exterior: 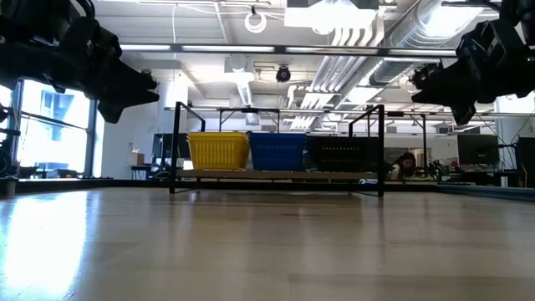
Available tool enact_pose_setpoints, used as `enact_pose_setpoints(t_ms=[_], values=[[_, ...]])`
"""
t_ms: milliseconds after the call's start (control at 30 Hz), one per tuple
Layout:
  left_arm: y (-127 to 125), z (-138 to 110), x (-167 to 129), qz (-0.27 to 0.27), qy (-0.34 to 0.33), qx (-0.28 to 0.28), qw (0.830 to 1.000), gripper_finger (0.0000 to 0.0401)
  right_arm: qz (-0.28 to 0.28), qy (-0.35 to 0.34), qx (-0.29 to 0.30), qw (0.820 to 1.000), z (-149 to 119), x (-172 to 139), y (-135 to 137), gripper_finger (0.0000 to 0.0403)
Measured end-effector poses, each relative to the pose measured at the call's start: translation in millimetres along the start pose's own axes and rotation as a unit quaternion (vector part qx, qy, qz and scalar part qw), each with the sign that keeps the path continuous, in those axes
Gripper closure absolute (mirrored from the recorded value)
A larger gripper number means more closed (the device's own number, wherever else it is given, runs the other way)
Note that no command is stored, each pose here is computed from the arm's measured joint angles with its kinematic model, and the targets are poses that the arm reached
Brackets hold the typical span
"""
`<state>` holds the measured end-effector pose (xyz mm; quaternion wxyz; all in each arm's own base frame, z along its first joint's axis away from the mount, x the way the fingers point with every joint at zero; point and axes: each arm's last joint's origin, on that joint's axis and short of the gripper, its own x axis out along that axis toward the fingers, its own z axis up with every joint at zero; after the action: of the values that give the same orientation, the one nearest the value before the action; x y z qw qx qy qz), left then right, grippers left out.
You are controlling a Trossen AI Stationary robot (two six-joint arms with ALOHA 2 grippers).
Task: Stack baskets on shelf by color
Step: Return to Home Position
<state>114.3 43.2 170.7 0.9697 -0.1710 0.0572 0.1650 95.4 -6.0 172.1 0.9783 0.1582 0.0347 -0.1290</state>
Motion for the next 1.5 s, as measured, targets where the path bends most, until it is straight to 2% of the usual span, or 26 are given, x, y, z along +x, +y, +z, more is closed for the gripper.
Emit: enact_pose_setpoints(t_ms=[233, 600, 1500], values=[[-0.1, 0.0, 0.0, 0.0, 0.0, 0.0, 1.0, 0.0259, 0.013, -0.002, 0.005, 1.0, -2.1, 0.8, 0.2, 0.0256], [0.0, 0.0, 0.0, 0.0, 0.0, 0.0, 1.0, 0.0259, 0.013, 0.003, 0.093, 0.996, -2.7, 1.2, 0.2, 0.0256], [-0.1, 0.0, 0.0, 0.0, 0.0, 0.0, 1.0, 0.0259, 0.013, 0.004, 0.091, 0.996, -2.8, 1.2, 0.2, 0.0256]])
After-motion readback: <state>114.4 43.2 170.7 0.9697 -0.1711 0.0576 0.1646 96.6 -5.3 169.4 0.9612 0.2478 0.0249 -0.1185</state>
